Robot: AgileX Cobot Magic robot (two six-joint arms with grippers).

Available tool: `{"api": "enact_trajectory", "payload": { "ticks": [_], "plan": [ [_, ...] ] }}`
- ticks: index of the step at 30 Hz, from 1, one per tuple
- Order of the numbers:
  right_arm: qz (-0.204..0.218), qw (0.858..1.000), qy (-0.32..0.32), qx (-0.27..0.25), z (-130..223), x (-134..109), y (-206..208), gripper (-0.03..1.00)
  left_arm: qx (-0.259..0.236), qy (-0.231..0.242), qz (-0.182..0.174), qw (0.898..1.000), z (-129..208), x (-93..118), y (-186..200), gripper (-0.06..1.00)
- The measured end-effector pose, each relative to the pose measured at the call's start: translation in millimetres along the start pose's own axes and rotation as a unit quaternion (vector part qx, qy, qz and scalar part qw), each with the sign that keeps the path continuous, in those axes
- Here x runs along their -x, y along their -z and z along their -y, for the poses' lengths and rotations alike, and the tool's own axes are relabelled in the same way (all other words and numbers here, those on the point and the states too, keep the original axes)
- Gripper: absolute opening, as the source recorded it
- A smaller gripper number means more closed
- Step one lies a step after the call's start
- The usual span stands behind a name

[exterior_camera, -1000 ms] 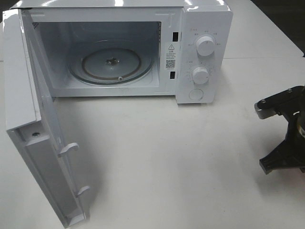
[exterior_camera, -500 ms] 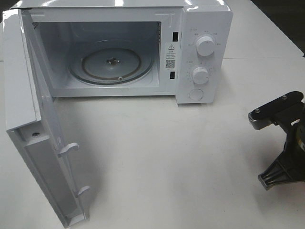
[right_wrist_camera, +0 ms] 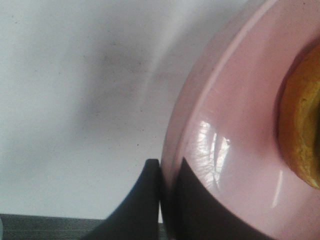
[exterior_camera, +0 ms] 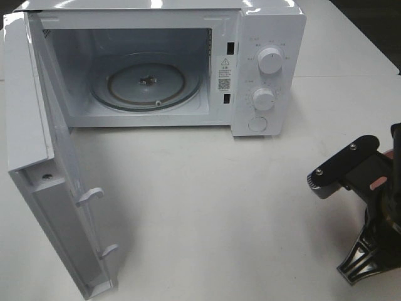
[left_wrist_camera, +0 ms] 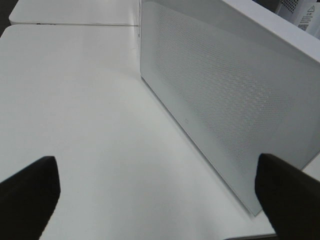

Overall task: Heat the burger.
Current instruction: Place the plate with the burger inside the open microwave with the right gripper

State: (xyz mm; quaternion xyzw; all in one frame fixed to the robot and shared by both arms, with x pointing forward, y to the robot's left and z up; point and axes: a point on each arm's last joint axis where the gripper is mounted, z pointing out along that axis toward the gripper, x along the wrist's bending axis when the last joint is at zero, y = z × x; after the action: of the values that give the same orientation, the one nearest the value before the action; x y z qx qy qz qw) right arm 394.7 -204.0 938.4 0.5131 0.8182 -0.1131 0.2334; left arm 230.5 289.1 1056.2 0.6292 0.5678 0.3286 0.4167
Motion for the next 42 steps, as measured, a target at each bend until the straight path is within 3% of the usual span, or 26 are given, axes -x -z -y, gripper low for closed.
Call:
{"api": "enact_trajectory", "payload": {
  "ticks": [15,28,42],
  "plan": [
    [0.0,0.997,0.067,0.045,8.2,-30.7,18.8,0.03,0.0,0.0,0.0,1.0,0.0,0.0,0.0,0.98],
    [-0.004,0.985,0.144,0.09,19.8,-56.0,34.2,0.04,0.0,0.0,0.0,1.0,0.0,0.0,0.0,0.98],
    [0.033,0.951,0.271,0.144,20.2,-64.1,42.9,0.04,0.0,0.0,0.0,1.0,0.0,0.0,0.0,0.98]
  ]
}}
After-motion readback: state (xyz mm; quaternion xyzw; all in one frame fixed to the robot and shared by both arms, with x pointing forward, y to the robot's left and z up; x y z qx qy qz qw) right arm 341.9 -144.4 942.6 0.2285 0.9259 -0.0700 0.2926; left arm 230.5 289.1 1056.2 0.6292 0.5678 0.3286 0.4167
